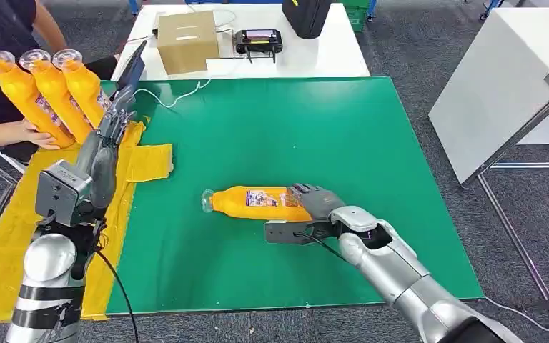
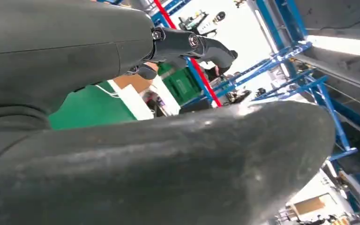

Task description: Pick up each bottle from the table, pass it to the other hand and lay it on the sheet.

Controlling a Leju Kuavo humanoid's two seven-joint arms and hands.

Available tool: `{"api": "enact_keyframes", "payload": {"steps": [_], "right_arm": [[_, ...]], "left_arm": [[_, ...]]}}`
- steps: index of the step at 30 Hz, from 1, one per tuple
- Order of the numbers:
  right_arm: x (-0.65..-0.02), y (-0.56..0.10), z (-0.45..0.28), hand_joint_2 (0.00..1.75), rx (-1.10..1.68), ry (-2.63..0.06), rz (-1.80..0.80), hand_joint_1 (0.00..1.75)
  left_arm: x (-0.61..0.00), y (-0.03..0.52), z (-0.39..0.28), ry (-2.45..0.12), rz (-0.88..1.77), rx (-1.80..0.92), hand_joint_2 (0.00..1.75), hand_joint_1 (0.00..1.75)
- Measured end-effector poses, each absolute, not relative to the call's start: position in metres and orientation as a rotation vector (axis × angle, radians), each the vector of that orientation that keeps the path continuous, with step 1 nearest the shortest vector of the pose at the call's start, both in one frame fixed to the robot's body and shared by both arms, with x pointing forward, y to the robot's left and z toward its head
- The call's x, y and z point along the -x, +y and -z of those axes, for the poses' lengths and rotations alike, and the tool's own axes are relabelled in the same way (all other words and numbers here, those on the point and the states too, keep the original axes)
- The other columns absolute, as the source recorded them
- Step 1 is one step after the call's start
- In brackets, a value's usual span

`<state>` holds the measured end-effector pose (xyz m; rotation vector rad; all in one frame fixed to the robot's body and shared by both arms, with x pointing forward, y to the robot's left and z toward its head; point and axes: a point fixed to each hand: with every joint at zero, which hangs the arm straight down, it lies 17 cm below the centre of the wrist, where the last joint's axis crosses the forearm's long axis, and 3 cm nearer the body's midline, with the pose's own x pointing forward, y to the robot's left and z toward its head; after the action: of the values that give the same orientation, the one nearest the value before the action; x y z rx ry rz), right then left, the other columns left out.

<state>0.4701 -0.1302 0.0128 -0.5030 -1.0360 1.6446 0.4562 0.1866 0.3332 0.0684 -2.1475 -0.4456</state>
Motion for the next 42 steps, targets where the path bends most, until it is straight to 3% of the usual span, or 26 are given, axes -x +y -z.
{"api": "enact_keyframes", "payload": {"steps": [21, 22, 23, 42], "right_arm": [[-0.459, -0.141, 0.025, 1.75, 0.639, -0.911, -1.822, 1.75], [-0.459, -0.141, 0.025, 1.75, 0.641, -0.911, -1.828, 1.40], [-0.459, -0.140, 0.025, 1.75, 0.646, -0.911, -1.840, 0.00], [-0.450, -0.146, 0.029, 1.75, 0.653, -0.841, -1.923, 0.00]], "left_arm": [[-0.459, 0.175, -0.339, -2.161, 0.436, -0.024, 0.00, 0.00], [-0.459, 0.175, -0.338, -2.164, 0.436, -0.023, 0.00, 0.00], [-0.459, 0.175, -0.338, -2.166, 0.436, -0.020, 0.00, 0.00], [-0.464, 0.165, -0.346, -2.161, 0.441, 0.011, 0.00, 0.00]]}}
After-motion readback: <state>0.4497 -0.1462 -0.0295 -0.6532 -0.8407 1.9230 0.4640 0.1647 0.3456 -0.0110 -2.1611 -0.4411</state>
